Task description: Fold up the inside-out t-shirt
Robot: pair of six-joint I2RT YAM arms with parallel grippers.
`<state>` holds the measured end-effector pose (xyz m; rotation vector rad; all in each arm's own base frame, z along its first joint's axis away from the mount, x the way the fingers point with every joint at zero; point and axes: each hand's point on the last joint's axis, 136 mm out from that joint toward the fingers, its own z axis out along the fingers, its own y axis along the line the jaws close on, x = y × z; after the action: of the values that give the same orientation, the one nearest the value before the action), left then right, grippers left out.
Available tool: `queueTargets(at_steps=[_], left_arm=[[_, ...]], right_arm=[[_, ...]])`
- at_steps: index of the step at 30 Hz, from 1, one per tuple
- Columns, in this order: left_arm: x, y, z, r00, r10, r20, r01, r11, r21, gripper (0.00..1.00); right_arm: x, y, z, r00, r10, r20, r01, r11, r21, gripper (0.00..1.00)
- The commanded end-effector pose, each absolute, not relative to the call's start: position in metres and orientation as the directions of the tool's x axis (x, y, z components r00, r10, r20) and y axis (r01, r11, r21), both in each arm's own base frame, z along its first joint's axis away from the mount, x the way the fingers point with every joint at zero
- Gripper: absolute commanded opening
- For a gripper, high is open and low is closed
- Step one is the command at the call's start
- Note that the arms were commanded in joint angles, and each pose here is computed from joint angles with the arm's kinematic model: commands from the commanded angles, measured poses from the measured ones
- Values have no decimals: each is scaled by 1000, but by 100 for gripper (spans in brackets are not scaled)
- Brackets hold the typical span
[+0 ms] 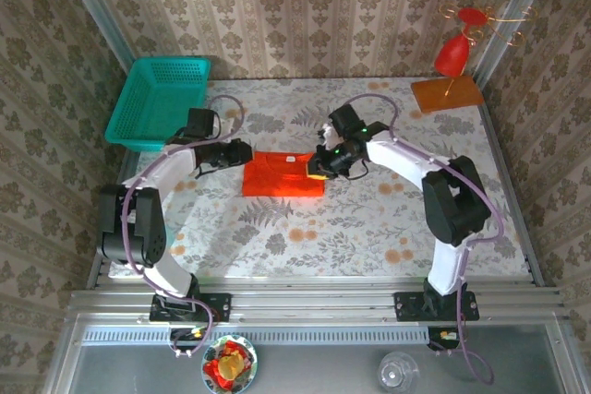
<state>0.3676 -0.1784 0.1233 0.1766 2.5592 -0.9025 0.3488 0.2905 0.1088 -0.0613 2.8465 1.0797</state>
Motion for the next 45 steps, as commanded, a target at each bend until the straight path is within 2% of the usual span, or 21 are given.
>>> queueTargets(at_steps=[1,6,10,12,17,20,22,26,31,37,45], left_arm=[[332,-210,109,-935,62,-349,283,723,-630,11],[318,-236,90,-944,99,-314,293,690,-662,0],[319,-238,68,-951,110,-291,281,704,-653,0],[325,-229,49,-956,99,-275,254,746,-615,0],[325,-215,13,-977,53,-205,175,753,-635,0],[323,-213,10,-979,46,-199,166,747,-643,0],[326,-219,25,-972,36,-230,190,697,-692,0],[345,-221,62,-955,3,-298,228,649,-726,0],[379,-216,93,-927,-7,-374,283,641,-713,0],[420,-201,84,-928,-16,-371,262,681,-684,0],[448,-185,38,-952,-40,-303,173,747,-642,0]], right_arm=[[348,328,116,-996,-54,-66,-85,653,753,13],[349,351,99,-995,-91,-27,-78,619,781,7],[351,354,72,-995,-100,21,-47,628,777,6],[352,348,50,-994,-89,59,-16,669,743,6],[355,317,5,-996,-21,90,38,794,606,6],[356,319,13,-997,-20,76,33,772,635,6],[359,327,32,-998,-33,45,7,731,682,6],[374,331,70,-1000,-22,-20,-30,675,737,7],[398,315,85,-999,28,-42,-13,668,744,8],[432,295,79,-995,92,-27,41,661,749,8],[461,285,48,-990,140,17,107,667,738,8]])
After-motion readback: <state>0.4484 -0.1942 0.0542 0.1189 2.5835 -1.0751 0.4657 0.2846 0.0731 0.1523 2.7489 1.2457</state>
